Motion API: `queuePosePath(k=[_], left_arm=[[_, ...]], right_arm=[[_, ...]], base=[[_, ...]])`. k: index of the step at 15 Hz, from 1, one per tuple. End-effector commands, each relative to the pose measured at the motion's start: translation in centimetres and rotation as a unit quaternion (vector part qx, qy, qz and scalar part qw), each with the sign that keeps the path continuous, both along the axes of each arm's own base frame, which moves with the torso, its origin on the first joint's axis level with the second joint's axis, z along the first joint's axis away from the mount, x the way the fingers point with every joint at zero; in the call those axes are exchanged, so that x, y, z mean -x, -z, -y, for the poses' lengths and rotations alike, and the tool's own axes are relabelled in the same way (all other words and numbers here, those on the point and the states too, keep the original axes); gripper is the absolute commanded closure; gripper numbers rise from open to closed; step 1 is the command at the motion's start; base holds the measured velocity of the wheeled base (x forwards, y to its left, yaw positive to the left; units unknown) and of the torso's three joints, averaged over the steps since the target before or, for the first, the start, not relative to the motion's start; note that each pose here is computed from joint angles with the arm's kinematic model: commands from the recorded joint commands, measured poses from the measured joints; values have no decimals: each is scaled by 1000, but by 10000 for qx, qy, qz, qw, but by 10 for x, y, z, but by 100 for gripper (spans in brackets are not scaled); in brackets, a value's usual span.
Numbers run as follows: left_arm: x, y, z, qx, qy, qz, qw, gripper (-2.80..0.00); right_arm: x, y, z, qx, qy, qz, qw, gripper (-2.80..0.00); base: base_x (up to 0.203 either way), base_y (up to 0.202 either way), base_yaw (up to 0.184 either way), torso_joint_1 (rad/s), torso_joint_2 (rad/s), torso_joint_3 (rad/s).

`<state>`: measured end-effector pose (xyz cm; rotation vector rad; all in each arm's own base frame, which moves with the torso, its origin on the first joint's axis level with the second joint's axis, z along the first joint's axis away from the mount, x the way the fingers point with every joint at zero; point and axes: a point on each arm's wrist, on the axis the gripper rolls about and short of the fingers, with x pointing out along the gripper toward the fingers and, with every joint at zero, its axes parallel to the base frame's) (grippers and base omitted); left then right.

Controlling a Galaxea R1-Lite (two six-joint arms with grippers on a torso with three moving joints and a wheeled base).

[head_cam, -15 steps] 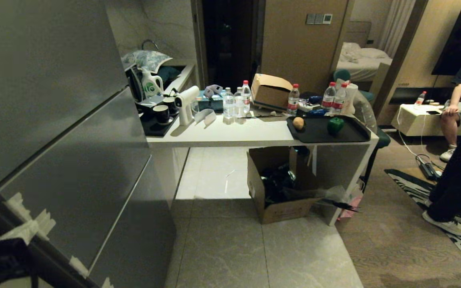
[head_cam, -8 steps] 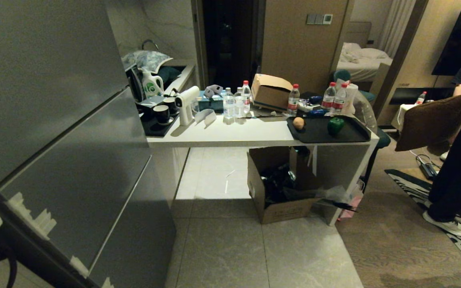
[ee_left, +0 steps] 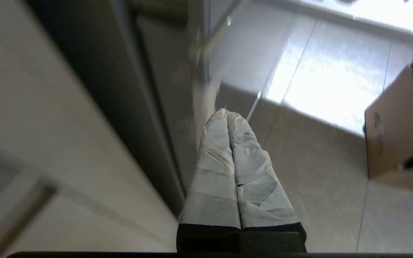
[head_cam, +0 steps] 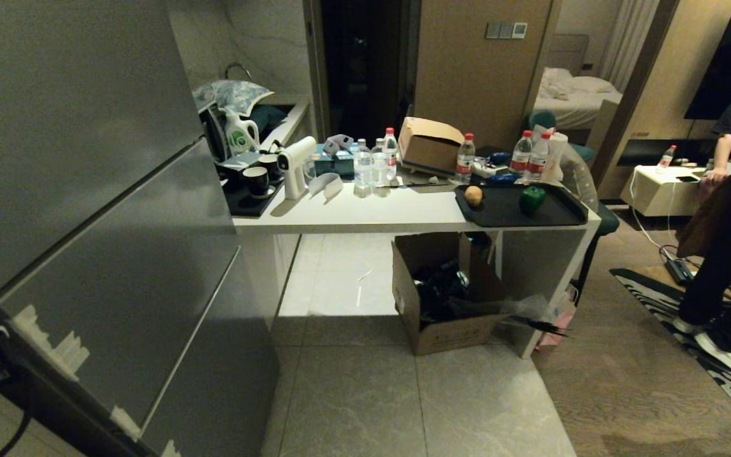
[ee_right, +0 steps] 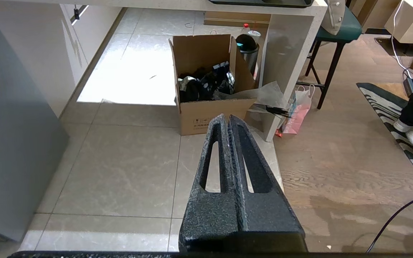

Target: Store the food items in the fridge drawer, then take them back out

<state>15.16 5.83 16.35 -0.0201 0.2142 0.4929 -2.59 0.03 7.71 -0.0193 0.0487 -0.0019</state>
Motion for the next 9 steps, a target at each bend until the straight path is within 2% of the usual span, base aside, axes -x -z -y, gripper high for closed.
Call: queuePosePath(k=[1, 3, 9], left_arm=[[-26, 13, -10, 29, -25, -115, 9999, 0], [-37, 15, -16, -57, -201, 54, 9998, 0], [-22, 13, -27, -126, -693, 147, 9974, 0]], right_arm=[[0, 0, 0, 2, -4, -2, 10000, 0], [0, 0, 0, 2, -4, -2, 10000, 0], [0, 0, 0, 2, -4, -2, 10000, 0]], base=[[0, 0, 0, 0, 0, 0], [0, 0, 0, 0, 0, 0], [0, 0, 0, 0, 0, 0]])
